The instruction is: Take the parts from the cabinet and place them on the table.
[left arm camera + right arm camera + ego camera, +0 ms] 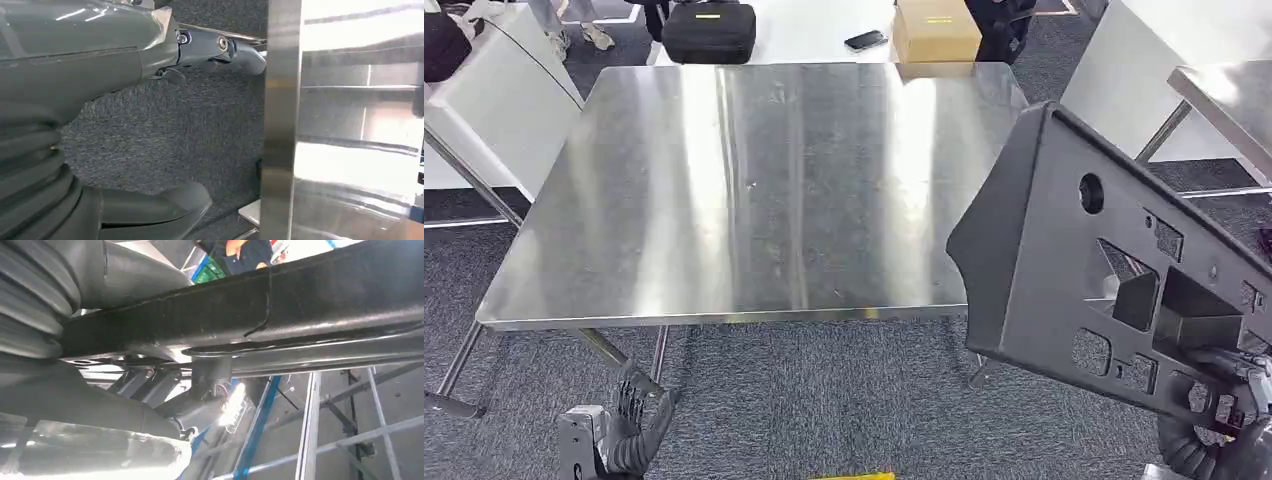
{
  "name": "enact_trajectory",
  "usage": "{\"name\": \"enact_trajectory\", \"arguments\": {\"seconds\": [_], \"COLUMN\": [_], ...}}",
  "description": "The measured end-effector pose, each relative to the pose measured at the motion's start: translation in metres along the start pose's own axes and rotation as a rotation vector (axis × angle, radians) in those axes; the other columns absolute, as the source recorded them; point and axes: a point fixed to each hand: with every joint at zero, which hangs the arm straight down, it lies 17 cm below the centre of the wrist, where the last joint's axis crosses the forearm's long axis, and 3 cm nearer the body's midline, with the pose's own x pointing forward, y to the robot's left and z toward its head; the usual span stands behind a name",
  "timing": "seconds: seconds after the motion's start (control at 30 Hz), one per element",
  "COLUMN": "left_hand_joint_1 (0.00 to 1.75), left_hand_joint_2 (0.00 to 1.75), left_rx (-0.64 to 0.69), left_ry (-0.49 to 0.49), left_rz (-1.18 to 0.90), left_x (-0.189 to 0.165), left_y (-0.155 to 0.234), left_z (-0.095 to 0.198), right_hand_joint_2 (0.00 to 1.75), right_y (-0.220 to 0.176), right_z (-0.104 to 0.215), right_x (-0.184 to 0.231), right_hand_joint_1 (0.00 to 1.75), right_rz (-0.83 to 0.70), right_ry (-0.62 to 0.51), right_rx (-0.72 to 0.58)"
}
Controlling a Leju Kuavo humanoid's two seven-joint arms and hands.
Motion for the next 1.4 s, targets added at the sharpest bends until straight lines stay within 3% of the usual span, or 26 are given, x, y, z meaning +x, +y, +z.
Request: {"name": "enact_trajectory", "arguments": {"seconds": [0.97, 1.4], "left_hand_joint_1": [0.00, 0.00], "left_hand_joint_2": [1.75, 1.75], "left_rx": [-0.001, 0.020], "left_ry": [0.006, 0.048], "left_rz": [0.003, 0.005], "left_x": [-0.001, -0.015], "left_y": [-0.003, 0.005], "left_z": [0.000, 0.015], "right_hand_joint_2": [1.75, 1.75], "right_y": [-0.003, -0.003], "right_z": [0.001, 0.000], "right_x": [-0.001, -0.001], "right_hand_joint_1": [1.69, 1.69], "right_rz": [0.018, 0.020], "right_ry": [0.005, 0.004], "right_rx": [0.003, 0.005]}}
